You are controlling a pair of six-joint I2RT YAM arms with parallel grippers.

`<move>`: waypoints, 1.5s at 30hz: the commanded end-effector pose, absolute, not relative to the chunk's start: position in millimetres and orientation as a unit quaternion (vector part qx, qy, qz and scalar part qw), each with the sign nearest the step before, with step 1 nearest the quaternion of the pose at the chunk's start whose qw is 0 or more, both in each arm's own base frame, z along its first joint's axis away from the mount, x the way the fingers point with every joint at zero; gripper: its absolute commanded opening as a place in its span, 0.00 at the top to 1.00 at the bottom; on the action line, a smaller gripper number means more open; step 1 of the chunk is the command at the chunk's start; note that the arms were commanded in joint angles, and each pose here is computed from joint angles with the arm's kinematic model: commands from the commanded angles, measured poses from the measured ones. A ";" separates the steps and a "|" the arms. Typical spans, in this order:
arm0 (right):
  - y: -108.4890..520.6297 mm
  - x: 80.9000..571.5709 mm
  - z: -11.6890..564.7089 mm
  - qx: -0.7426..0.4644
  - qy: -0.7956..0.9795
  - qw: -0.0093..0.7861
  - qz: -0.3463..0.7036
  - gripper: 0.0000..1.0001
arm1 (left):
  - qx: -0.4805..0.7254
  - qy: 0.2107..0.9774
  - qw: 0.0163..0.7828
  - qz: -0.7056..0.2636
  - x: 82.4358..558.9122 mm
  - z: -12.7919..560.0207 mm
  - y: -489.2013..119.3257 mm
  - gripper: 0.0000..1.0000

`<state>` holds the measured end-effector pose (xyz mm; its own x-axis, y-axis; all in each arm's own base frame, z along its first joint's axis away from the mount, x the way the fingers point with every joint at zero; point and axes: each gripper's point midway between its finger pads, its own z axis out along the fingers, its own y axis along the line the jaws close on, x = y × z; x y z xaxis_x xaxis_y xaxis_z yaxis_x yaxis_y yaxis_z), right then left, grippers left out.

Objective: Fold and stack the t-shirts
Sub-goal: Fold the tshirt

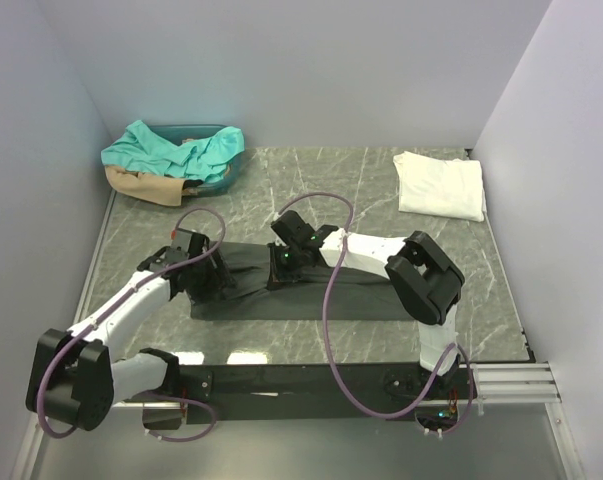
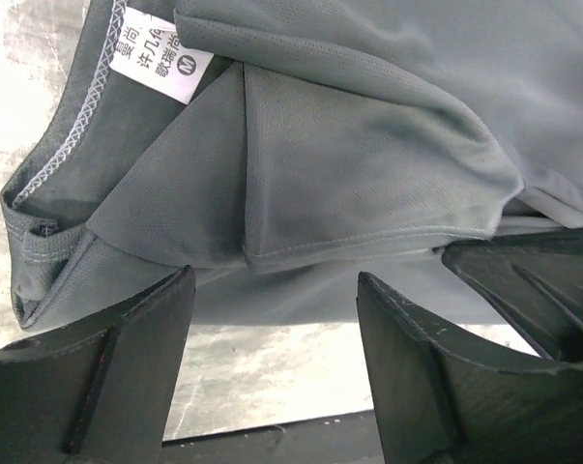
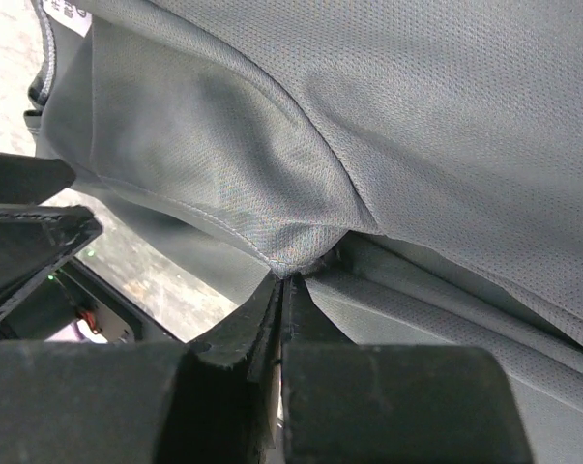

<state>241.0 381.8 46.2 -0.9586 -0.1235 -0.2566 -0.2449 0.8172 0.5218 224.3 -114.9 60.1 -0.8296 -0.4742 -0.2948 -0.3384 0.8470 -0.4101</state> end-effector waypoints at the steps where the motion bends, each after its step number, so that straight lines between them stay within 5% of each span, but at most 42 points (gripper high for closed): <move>1: 388.8 250.5 68.6 -0.094 0.936 0.128 0.315 1.00 | -0.221 0.930 0.237 -0.172 246.7 75.9 -119.5 0.28; 16: 385.0 257.5 75.0 -0.091 0.936 0.130 0.315 1.00 | -0.218 0.939 0.209 -0.165 251.6 46.5 -128.2 0.40; 26: 382.4 251.4 77.1 -0.102 0.938 0.110 0.314 1.00 | -0.233 0.932 0.196 -0.198 242.3 54.3 -137.8 0.91; 29: 379.9 247.2 77.7 -0.108 0.939 0.102 0.311 1.00 | -0.237 0.934 0.192 -0.187 237.3 58.2 -133.4 0.99; 45: 356.8 223.9 75.0 -0.142 0.947 0.067 0.281 1.00 | -0.256 0.934 0.147 -0.202 202.2 65.5 -134.3 0.99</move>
